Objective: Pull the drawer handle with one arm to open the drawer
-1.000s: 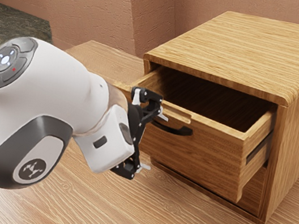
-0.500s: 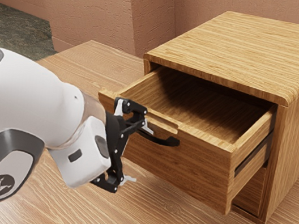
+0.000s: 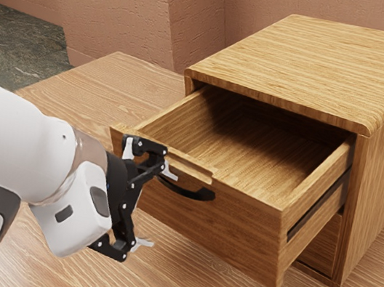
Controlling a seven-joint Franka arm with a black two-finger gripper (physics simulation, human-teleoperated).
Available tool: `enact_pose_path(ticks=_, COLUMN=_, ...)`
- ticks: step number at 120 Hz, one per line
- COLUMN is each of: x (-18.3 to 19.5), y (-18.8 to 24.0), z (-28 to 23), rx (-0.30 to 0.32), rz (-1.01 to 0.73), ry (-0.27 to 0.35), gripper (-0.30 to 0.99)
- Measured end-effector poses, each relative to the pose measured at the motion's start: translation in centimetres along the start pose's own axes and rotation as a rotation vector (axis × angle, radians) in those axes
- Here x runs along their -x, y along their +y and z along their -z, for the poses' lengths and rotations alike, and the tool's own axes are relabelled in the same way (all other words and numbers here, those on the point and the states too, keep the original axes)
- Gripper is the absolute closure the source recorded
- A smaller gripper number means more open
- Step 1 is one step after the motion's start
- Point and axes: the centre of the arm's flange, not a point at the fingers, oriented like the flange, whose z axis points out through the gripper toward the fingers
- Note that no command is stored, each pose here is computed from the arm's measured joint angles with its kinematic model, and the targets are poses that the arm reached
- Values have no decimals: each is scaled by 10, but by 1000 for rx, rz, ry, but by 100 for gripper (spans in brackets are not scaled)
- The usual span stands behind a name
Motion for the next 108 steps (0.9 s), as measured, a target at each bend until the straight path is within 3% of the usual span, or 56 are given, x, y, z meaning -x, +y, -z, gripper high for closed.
enact_pose_path(ticks=29, x=2, y=13, z=13, rx=2, rz=14, ry=15, gripper=0)
enact_pose_path(ticks=44, x=3, y=19, z=13, rx=8, rz=5, ry=11, gripper=-9)
enact_pose_path(ticks=52, x=2, y=24, z=17, rx=7, rz=12, ry=23, gripper=-2)
enact_pose_path(ticks=70, x=5, y=25, z=20, rx=7, rz=28, ry=37, gripper=-2)
enact_pose_path(ticks=85, x=7, y=21, z=24, rx=-9, rz=34, ry=46, gripper=4)
enact_pose_path(ticks=99, x=13, y=16, z=32, rx=-37, rz=35, ry=49, gripper=30)
enact_pose_path(ticks=108, x=16, y=13, z=38, rx=-51, rz=46, ry=58, gripper=38)
